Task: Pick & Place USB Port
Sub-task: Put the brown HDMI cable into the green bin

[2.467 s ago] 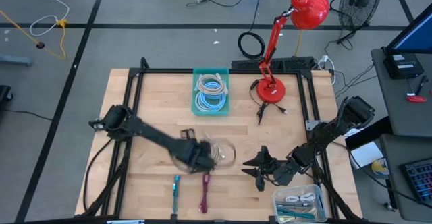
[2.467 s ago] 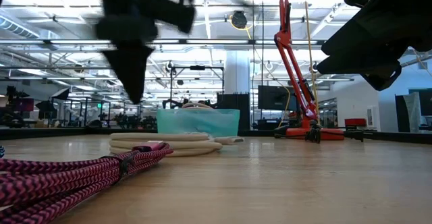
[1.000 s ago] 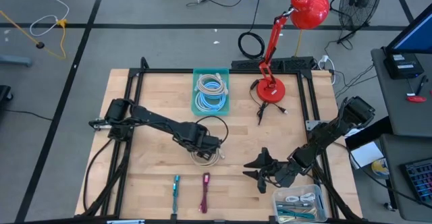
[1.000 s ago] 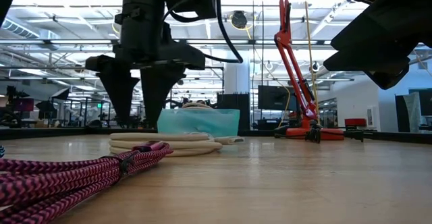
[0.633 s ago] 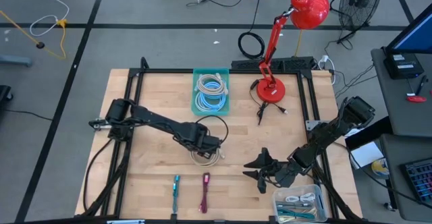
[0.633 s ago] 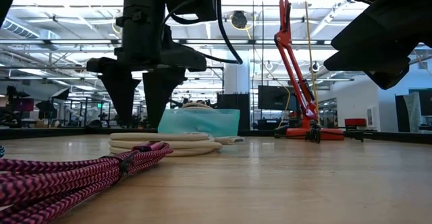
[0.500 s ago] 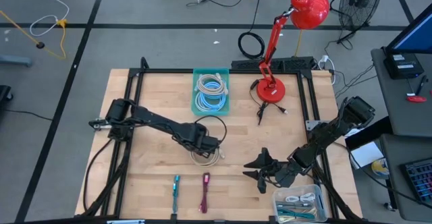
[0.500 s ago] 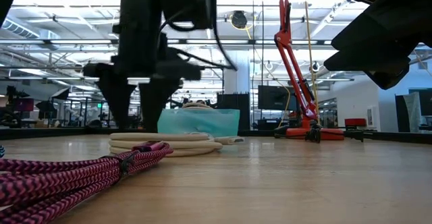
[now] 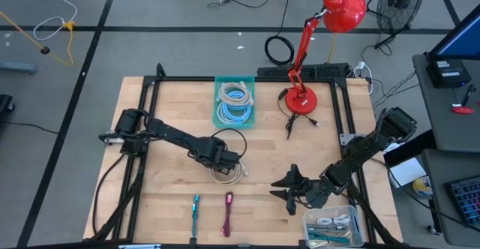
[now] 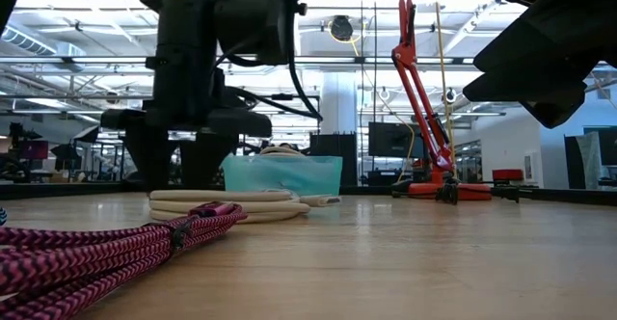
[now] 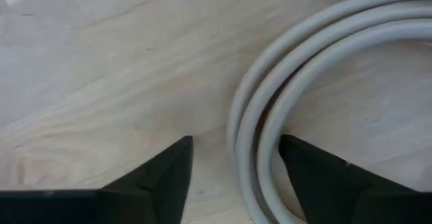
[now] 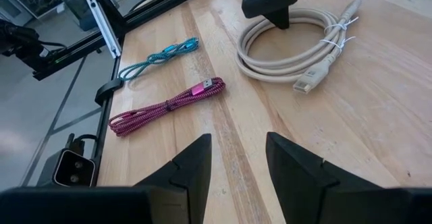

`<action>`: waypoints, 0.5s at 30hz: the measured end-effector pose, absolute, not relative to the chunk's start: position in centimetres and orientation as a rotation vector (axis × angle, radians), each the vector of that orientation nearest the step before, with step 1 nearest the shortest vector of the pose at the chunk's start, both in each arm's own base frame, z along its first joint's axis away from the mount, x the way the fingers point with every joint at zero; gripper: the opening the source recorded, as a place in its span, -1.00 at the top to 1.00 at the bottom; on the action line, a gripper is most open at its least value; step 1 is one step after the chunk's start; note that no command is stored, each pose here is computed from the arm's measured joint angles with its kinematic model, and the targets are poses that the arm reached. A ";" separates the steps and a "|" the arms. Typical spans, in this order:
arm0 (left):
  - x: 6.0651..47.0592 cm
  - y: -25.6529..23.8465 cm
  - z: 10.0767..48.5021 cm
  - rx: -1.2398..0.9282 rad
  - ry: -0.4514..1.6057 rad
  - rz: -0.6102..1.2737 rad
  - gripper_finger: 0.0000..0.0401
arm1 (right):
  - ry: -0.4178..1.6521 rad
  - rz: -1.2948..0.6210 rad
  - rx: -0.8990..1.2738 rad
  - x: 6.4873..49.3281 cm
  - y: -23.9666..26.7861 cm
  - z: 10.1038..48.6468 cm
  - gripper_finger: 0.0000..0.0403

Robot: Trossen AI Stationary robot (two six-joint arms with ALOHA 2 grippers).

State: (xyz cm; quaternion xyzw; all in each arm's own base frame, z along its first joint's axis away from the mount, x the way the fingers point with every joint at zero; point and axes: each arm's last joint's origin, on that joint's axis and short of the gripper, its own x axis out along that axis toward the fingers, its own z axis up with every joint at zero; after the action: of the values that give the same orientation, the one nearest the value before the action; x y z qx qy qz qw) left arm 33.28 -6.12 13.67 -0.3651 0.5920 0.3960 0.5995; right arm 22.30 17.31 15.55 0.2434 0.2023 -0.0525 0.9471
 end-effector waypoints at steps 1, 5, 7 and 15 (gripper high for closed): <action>33.3 -6.1 13.6 -0.848 1.374 0.917 -0.09 | 0.412 -0.107 0.496 22.3 17.3 15.6 0.34; 33.6 -6.0 13.6 -0.856 1.390 0.861 0.45 | 0.412 -0.108 0.497 22.3 17.3 15.6 0.34; 33.8 -6.1 13.6 -0.835 1.389 0.815 0.78 | 0.412 -0.107 0.497 22.3 17.3 15.6 0.34; 33.8 -6.2 14.8 -0.764 1.409 0.693 0.83 | 0.418 -0.099 0.497 22.3 17.3 15.5 0.34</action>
State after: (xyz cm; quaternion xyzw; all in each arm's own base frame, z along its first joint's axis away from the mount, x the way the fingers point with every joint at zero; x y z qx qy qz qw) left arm 33.83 -6.21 14.76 -0.3353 0.6183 0.3042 0.6424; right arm 22.29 17.33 15.54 0.2440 0.2051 -0.0485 0.9466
